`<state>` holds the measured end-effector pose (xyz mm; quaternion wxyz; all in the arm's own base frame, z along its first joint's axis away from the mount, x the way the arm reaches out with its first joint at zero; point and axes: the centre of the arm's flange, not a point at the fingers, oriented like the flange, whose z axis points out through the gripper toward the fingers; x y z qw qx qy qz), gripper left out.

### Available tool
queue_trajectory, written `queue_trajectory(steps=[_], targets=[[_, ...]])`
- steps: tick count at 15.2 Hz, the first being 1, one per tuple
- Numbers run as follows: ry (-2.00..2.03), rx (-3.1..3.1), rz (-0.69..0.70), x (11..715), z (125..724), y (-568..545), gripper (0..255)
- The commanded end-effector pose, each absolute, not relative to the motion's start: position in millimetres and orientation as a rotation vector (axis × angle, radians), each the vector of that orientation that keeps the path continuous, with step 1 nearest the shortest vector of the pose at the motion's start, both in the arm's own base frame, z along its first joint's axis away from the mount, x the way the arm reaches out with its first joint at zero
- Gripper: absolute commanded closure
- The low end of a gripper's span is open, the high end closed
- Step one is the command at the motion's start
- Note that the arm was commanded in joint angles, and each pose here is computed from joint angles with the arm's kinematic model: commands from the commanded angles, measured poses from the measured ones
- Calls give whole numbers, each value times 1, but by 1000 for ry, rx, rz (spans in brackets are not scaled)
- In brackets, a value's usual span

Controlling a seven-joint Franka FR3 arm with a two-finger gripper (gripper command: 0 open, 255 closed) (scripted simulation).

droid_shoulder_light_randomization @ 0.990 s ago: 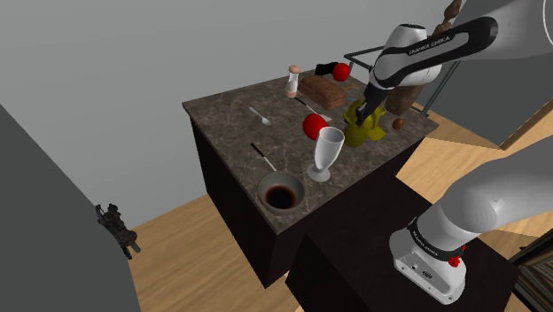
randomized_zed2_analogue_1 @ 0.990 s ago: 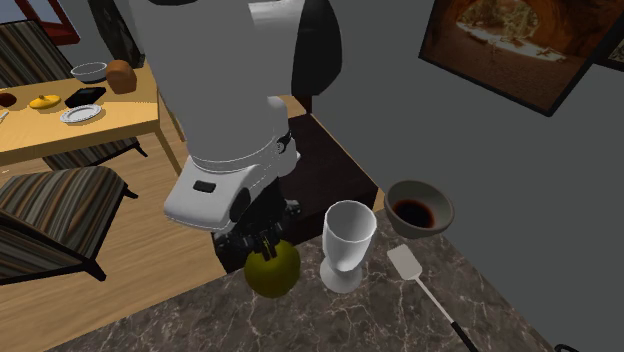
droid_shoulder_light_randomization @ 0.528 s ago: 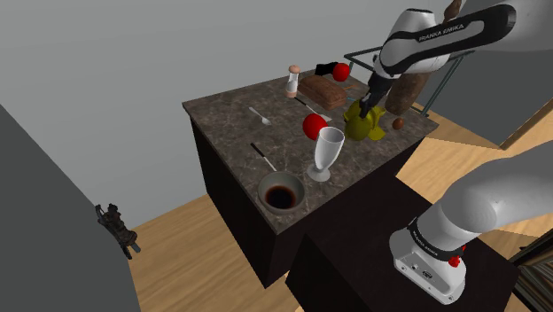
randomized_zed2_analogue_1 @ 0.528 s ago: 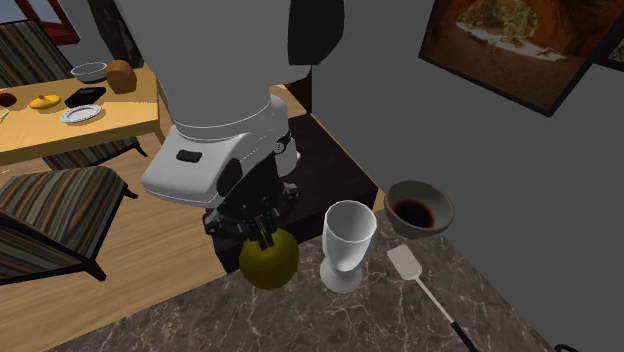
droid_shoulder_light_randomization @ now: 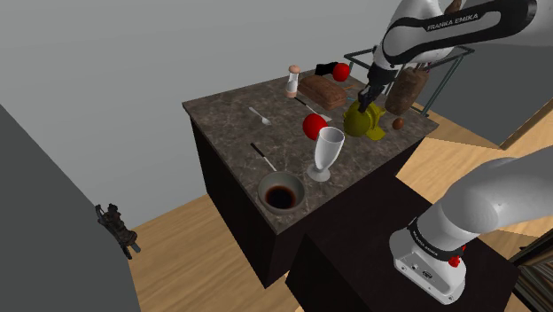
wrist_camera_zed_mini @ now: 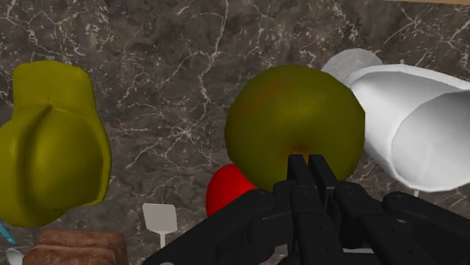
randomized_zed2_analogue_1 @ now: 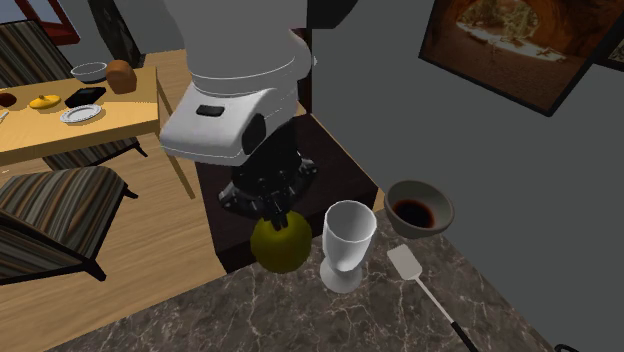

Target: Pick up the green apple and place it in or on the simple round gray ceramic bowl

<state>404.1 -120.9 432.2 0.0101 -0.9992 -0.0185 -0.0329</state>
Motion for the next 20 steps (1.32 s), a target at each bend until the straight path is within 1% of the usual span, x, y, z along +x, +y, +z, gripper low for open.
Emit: queue_trajectory(steps=[1, 20], targets=[[-56, -3119, -102, 401, 438, -95, 255], [-56, -3119, -102, 383, 482, 151, 255]])
